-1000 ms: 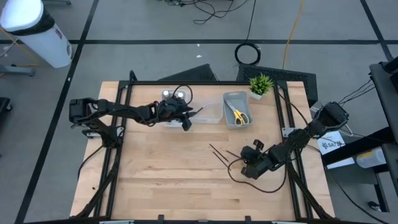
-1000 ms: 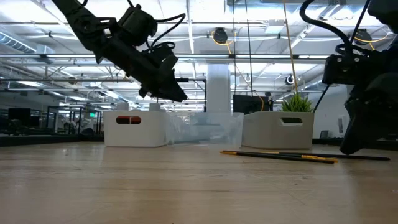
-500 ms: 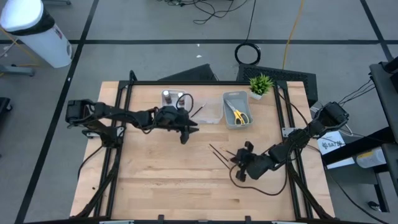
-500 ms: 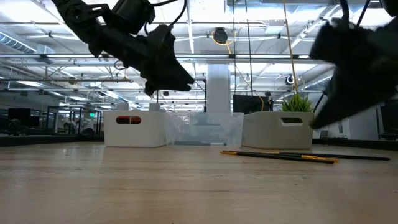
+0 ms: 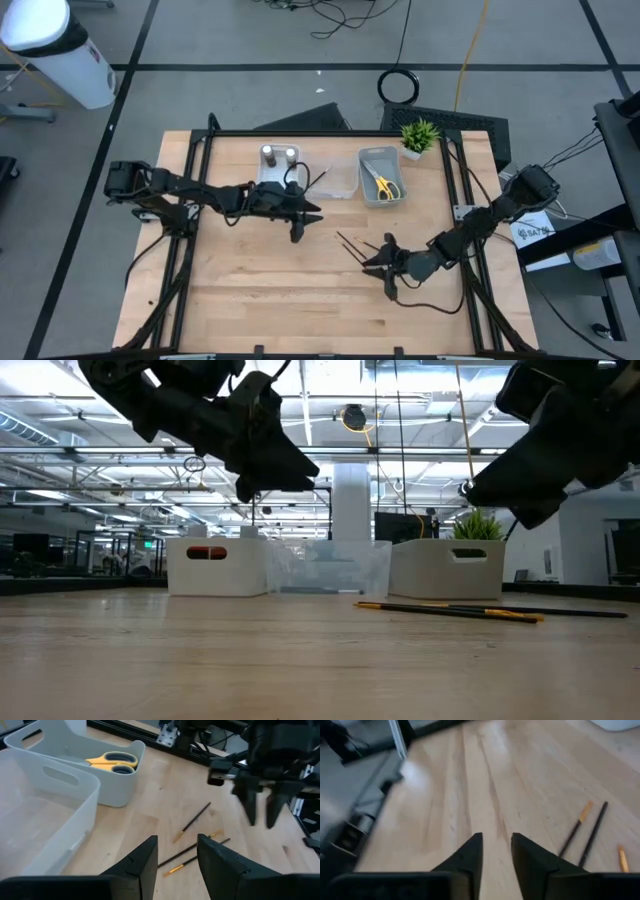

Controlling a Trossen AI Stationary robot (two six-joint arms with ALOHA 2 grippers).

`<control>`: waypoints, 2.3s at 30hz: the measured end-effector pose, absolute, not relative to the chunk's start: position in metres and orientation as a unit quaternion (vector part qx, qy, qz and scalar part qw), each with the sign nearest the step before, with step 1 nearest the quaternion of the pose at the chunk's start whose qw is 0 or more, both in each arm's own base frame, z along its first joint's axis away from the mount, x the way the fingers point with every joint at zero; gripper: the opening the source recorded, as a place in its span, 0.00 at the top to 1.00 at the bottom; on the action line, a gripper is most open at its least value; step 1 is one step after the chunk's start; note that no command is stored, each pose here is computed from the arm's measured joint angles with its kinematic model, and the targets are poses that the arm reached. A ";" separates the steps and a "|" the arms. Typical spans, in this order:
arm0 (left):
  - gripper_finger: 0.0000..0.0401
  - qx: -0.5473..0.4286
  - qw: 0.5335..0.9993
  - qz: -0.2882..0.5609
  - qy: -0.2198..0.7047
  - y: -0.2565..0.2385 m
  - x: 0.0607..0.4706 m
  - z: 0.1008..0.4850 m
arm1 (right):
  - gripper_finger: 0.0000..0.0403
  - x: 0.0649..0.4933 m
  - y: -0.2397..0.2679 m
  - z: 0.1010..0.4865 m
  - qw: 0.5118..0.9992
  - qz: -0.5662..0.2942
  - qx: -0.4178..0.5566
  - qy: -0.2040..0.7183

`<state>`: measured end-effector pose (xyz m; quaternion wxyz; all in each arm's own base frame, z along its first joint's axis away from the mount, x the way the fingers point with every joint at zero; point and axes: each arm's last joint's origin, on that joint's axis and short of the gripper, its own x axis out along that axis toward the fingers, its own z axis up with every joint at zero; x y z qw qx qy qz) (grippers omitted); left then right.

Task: Pick & Place Paint Supplies
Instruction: Put the gold paint brush in the transparent bin

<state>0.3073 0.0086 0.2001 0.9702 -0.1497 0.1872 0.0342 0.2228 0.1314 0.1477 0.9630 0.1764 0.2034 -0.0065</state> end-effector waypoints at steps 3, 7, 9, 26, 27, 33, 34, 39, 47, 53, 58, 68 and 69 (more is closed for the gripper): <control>0.63 -0.148 0.971 0.029 0.188 0.005 0.307 0.200 | 0.72 0.223 0.132 0.137 0.961 -0.012 0.154 0.229; 0.63 -0.141 0.972 0.024 0.188 0.002 0.308 0.200 | 0.68 0.219 0.129 0.121 0.949 -0.033 0.135 0.283; 0.63 -0.140 0.972 0.023 0.187 0.002 0.308 0.200 | 0.68 0.217 0.128 0.117 0.941 -0.047 0.133 0.307; 0.63 -0.132 0.974 0.030 0.184 0.003 0.308 0.201 | 0.77 0.225 0.134 0.084 0.922 -0.092 0.070 0.371; 0.63 -0.132 0.974 0.030 0.184 0.003 0.308 0.201 | 0.78 0.225 0.134 0.083 0.920 -0.089 0.071 0.375; 0.63 -0.132 0.973 0.030 0.184 0.003 0.308 0.201 | 0.82 0.224 0.135 0.083 0.914 -0.069 0.081 0.391; 0.63 -0.132 0.973 0.030 0.185 0.003 0.308 0.200 | 0.83 0.224 0.135 0.083 0.914 -0.067 0.082 0.392; 0.63 -0.134 0.973 0.030 0.184 0.003 0.308 0.200 | 0.89 0.223 0.137 0.082 0.904 -0.035 0.096 0.414; 0.63 -0.148 0.972 0.031 0.182 0.001 0.308 0.201 | 0.94 0.223 0.137 0.081 0.904 -0.036 0.095 0.416; 0.63 -0.166 0.972 0.014 0.168 -0.010 0.309 0.204 | 0.94 0.223 0.136 0.081 0.904 -0.037 0.095 0.416; 0.63 -0.155 0.972 -0.023 0.173 -0.033 0.314 0.194 | 0.94 0.223 0.136 0.081 0.903 -0.037 0.095 0.417; 0.63 -0.183 0.974 0.033 0.131 -0.056 0.341 0.126 | 0.94 0.222 0.136 0.081 0.902 -0.041 0.101 0.417; 0.63 -0.190 0.974 0.032 0.121 -0.056 0.343 0.120 | 0.94 0.222 0.136 0.081 0.902 -0.041 0.102 0.417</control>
